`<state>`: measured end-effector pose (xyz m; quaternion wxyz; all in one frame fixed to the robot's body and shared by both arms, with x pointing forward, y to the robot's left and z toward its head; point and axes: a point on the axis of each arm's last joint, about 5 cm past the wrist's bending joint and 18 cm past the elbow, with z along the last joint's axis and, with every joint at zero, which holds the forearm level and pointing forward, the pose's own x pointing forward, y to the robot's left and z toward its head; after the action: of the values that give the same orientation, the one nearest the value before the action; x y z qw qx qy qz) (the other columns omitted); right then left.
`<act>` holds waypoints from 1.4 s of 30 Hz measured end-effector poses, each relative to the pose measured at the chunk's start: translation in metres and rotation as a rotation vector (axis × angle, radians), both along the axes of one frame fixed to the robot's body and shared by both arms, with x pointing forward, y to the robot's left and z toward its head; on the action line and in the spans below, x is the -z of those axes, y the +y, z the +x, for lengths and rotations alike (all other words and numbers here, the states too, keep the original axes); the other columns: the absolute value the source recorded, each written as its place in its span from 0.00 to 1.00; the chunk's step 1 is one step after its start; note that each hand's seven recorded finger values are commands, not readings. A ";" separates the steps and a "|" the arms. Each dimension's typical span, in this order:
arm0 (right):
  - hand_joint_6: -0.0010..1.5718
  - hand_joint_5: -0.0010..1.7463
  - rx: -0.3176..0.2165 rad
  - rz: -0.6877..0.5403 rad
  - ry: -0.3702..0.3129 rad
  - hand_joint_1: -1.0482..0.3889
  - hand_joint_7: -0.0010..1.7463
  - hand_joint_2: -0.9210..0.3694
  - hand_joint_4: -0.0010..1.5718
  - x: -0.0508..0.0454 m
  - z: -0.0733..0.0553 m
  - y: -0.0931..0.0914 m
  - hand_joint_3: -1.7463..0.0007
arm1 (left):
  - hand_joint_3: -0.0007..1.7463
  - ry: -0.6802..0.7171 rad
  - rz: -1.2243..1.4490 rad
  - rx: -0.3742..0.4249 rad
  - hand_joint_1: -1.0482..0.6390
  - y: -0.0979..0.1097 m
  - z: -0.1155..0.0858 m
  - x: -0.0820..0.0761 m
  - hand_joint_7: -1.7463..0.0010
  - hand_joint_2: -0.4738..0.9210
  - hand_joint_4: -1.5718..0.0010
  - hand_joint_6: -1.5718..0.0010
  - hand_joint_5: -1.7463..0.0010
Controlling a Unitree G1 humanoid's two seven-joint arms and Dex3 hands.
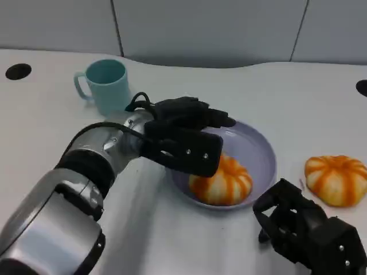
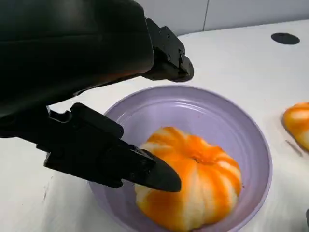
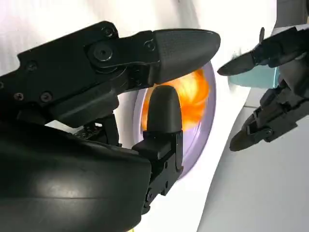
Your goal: Grasp the bread from the table and place it into the plate.
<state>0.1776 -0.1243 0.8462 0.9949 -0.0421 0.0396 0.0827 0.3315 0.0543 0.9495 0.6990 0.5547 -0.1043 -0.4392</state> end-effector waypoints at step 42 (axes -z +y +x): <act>0.24 1.00 -0.003 -0.003 0.005 0.53 1.00 0.00 0.37 -0.0005 0.000 -0.010 0.81 | 0.07 0.772 -1.477 -0.693 0.40 0.160 -0.124 0.090 0.28 1.00 0.73 0.71 0.03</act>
<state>0.1780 -0.1345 0.8467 0.9946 -0.0437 0.0419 0.0842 0.2075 0.2138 0.8597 0.9568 -0.2211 0.0551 -0.1806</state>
